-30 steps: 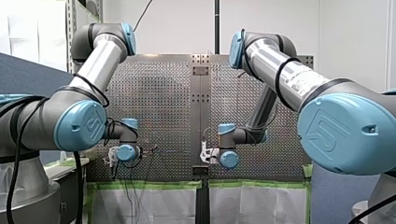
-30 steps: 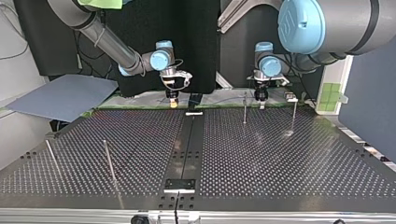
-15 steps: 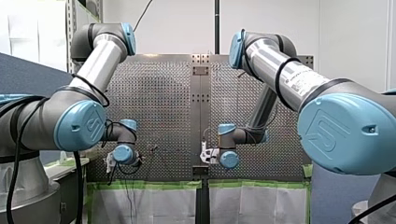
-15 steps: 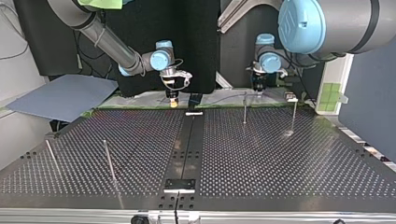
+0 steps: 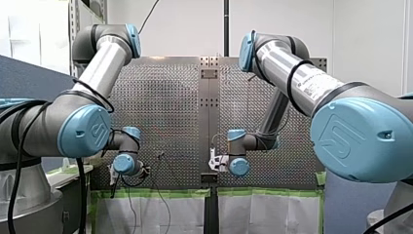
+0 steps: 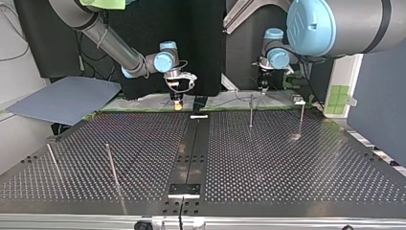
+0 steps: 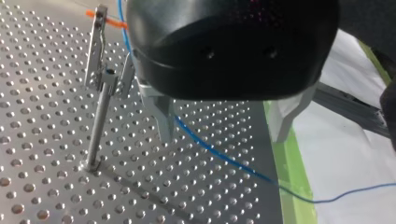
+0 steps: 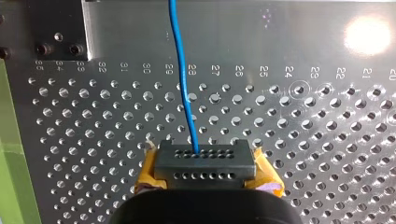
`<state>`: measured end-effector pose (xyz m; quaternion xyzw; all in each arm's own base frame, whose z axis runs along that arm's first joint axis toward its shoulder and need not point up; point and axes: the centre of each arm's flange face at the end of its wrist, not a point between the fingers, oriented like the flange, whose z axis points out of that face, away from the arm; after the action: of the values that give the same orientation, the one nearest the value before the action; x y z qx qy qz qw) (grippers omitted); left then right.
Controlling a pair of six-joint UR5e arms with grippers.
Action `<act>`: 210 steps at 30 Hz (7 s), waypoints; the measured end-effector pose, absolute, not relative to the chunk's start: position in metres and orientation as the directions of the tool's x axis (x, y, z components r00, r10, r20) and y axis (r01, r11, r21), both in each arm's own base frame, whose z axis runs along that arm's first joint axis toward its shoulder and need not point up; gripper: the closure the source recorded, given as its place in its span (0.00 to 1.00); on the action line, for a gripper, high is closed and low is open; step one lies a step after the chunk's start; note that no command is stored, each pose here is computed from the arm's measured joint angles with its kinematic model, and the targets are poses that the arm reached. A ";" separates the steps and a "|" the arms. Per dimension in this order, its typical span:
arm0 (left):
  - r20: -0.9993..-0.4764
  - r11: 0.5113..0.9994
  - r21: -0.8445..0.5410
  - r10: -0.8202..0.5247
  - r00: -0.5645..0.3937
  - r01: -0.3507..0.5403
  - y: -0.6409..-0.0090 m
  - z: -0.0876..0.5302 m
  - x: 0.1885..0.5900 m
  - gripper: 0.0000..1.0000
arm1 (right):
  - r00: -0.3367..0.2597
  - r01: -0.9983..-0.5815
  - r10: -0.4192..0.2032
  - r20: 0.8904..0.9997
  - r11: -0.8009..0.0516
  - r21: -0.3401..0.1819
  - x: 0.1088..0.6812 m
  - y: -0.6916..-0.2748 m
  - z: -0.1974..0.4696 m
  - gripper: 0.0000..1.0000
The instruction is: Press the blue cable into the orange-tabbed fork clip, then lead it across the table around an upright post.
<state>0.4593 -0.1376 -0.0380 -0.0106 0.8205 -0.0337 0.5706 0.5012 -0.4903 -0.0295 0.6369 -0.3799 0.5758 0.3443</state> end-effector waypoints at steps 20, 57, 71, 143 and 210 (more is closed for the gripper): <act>-0.962 0.994 -0.074 -0.049 -0.270 0.082 -0.143 -0.018 0.430 0.00 | 0.051 -0.880 -0.086 0.995 -0.474 0.004 0.501 -0.490 -0.030 1.00; -0.975 0.974 -0.169 -0.143 -0.171 0.152 -0.164 0.012 0.427 0.00 | 0.049 -0.876 -0.086 0.995 -0.483 0.002 0.503 -0.491 -0.029 1.00; -0.974 0.974 -0.171 -0.145 -0.173 0.147 -0.163 0.012 0.427 0.00 | 0.055 -0.874 -0.093 0.994 -0.486 0.003 0.502 -0.490 -0.031 1.00; -0.980 0.982 -0.154 -0.138 -0.144 0.105 -0.256 0.013 0.468 0.00 | 0.054 -0.874 -0.100 0.994 -0.486 -0.001 0.502 -0.489 -0.034 1.00; -0.986 1.000 0.009 0.014 -0.167 0.030 -0.283 0.003 0.518 0.00 | 0.053 -0.877 -0.091 0.994 -0.481 0.002 0.501 -0.498 -0.030 1.00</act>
<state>0.5185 -0.2829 0.0035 0.0141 0.7638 -0.0061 0.6453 0.5010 -0.4980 -0.0302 0.6402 -0.3779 0.5751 0.3414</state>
